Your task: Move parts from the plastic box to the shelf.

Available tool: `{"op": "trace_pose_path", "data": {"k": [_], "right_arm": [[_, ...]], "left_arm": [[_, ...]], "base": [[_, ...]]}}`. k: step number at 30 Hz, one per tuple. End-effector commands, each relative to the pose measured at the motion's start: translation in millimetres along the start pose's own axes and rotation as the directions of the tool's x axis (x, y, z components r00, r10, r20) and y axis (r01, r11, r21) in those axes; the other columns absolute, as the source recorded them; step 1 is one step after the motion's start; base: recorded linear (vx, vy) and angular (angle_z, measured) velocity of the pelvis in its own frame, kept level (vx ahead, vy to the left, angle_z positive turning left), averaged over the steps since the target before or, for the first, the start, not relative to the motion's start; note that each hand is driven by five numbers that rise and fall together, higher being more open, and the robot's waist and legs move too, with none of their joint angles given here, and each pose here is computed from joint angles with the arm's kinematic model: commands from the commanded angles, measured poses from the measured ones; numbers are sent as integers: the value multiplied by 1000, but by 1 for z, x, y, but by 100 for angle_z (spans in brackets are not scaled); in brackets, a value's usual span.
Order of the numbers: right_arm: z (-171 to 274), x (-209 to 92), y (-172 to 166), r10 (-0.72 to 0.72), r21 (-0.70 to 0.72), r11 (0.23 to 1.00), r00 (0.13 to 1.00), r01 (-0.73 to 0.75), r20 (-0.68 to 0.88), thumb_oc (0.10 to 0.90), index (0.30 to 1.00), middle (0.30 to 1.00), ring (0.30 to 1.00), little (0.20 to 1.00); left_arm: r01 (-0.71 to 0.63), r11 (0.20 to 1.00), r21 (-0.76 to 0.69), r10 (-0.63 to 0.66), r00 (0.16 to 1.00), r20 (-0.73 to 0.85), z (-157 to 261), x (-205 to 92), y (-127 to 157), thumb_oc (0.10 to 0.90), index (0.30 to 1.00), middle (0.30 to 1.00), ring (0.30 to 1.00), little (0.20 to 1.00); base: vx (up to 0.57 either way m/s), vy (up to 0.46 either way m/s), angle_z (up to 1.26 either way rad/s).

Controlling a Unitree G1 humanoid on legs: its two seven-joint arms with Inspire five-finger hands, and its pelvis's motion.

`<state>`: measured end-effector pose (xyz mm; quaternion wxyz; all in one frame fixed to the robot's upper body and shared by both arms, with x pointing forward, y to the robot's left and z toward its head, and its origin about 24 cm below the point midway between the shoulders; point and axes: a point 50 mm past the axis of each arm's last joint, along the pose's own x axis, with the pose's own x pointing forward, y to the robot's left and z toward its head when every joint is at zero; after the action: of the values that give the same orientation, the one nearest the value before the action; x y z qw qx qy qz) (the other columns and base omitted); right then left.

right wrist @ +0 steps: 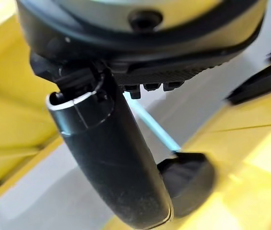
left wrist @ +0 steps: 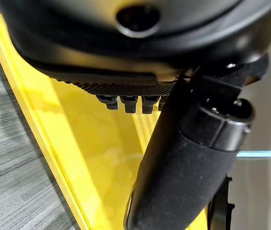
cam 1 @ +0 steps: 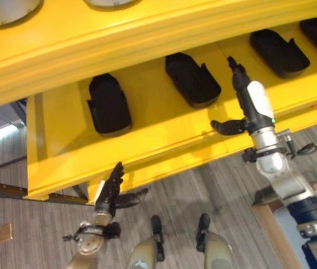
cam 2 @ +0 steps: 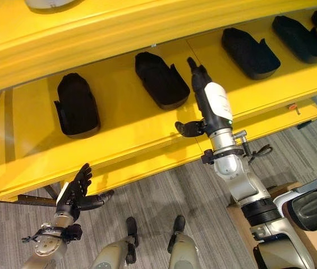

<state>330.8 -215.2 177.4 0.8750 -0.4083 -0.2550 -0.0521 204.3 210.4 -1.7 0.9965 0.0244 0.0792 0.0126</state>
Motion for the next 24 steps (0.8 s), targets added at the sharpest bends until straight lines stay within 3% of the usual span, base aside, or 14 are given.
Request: {"op": "trace_pose_path", "data": {"k": [1, 12, 24], "right_arm": [[48, 41, -49, -255, 151, 962, 947, 228, 194, 900, 1000, 1000, 1000, 1000], [46, 71, -87, -336, 272, 916, 934, 293, 124, 900, 1000, 1000, 1000, 1000], [57, 88, -92, -262, 338, 919, 955, 202, 142, 900, 1000, 1000, 1000, 1000]], "left_arm": [[72, 997, -38, -57, 952, 300, 55, 14, -12, 900, 1000, 1000, 1000, 1000], [87, 994, -66, -65, 955, 289, 55, 16, -13, 900, 1000, 1000, 1000, 1000], [129, 989, -72, -101, 947, 306, 61, 19, -18, 900, 1000, 1000, 1000, 1000]], "base": [[-13, -42, -2], [-23, -40, 1], [-6, -41, 8]]}}
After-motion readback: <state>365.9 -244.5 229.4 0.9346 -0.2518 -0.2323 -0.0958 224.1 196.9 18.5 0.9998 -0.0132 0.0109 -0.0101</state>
